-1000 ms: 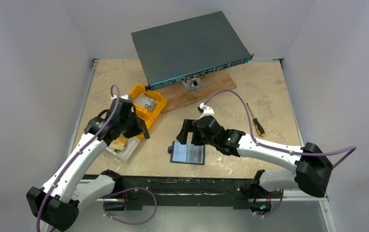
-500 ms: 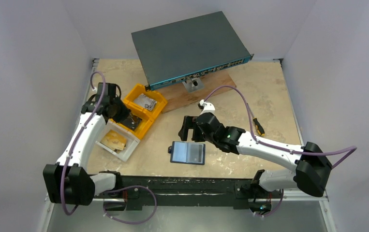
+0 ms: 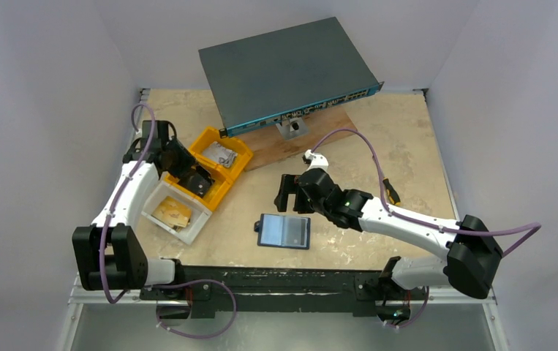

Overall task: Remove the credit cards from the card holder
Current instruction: Place the credit card in the storage box.

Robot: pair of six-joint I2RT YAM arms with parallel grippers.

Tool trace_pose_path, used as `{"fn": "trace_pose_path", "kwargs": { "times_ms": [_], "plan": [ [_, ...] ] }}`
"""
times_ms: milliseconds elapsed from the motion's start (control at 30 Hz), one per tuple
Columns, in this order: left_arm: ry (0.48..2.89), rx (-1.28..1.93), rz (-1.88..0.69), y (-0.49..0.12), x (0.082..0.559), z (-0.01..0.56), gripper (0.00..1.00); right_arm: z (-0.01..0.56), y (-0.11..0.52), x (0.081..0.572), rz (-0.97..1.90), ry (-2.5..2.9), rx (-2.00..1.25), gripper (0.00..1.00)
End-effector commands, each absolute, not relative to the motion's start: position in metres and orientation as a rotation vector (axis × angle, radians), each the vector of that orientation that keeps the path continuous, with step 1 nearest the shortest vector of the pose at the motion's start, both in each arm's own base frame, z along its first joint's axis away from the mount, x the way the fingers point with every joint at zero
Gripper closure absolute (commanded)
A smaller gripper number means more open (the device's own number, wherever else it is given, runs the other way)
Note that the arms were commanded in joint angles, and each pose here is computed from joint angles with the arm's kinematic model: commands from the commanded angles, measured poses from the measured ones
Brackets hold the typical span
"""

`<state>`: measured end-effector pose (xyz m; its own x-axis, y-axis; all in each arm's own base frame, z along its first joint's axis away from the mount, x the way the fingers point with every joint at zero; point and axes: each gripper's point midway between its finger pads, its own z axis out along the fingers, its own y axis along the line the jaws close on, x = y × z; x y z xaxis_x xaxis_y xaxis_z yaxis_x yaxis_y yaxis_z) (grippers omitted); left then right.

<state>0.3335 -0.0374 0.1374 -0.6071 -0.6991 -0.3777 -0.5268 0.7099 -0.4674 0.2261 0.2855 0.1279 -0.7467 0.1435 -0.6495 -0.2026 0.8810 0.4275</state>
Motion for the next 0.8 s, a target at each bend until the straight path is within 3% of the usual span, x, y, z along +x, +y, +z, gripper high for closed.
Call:
{"fn": "trace_pose_path", "kwargs": {
  "times_ms": [0,200,433,767],
  "plan": [
    [2.326,-0.918,-0.416,-0.030,0.336,0.145,0.66,0.145,0.284,0.234,0.623,2.285,-0.029,0.01],
    [2.305,-0.861,-0.385,-0.027,0.316,0.160,0.59,0.141,0.278,0.237,0.589,2.293,0.002,0.01],
    [2.320,-0.749,-0.447,-0.044,0.289,0.167,0.59,0.135,0.261,0.248,0.562,2.299,0.076,0.01],
    [2.507,-0.277,-0.574,-0.171,0.248,0.153,0.59,0.127,0.222,0.264,0.517,2.301,0.255,0.01]
  ]
}}
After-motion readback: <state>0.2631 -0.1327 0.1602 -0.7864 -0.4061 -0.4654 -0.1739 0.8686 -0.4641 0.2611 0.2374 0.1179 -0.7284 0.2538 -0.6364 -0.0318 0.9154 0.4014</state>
